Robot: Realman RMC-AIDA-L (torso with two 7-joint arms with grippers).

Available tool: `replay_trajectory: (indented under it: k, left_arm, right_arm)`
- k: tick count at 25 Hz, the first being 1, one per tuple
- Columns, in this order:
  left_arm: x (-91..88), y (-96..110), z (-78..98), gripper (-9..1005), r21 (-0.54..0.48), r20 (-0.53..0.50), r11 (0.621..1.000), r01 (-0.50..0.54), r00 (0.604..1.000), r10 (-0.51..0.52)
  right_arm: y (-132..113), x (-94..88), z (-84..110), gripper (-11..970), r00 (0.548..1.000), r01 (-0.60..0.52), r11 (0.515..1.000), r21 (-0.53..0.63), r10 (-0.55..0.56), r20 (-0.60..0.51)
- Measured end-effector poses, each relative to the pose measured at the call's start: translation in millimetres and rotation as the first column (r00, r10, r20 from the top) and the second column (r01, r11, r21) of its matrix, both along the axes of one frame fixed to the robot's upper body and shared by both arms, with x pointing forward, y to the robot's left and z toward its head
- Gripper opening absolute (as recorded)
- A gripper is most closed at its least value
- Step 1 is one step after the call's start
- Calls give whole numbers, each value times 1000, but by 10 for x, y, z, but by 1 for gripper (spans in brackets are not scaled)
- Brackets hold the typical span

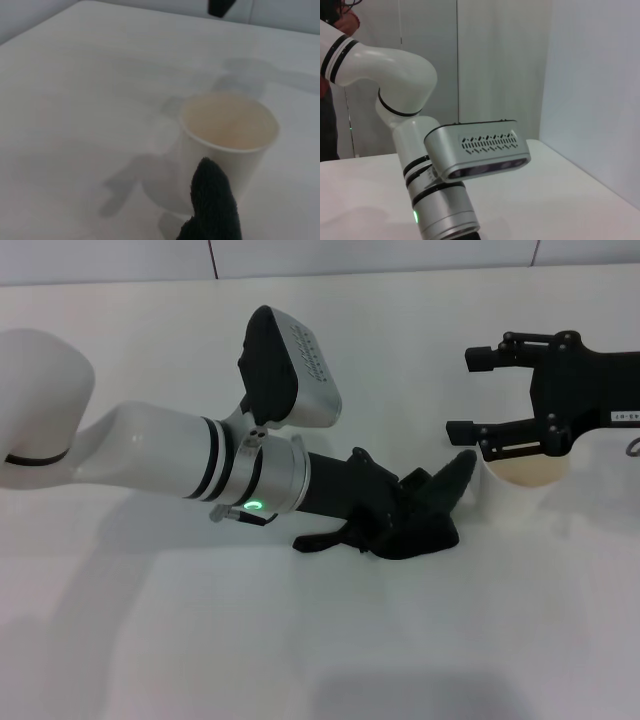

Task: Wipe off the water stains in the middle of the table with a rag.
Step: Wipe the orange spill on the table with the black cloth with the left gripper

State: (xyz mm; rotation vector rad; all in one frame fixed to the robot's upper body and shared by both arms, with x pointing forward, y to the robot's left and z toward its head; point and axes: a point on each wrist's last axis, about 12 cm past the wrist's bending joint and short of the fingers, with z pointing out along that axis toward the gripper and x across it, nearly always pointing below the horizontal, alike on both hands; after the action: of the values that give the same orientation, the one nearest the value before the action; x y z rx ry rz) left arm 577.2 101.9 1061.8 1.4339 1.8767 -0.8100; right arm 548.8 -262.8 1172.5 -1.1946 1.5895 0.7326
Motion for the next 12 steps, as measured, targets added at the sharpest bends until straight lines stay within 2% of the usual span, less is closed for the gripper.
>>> replay_trajectory:
  k: [12]
  left_arm:
    - [-61, 41, -32, 114, -9, -26, 1000, 12, 1000, -12]
  right_arm:
    - [-8, 5, 8, 855, 1000, 4, 1000, 3, -4, 3]
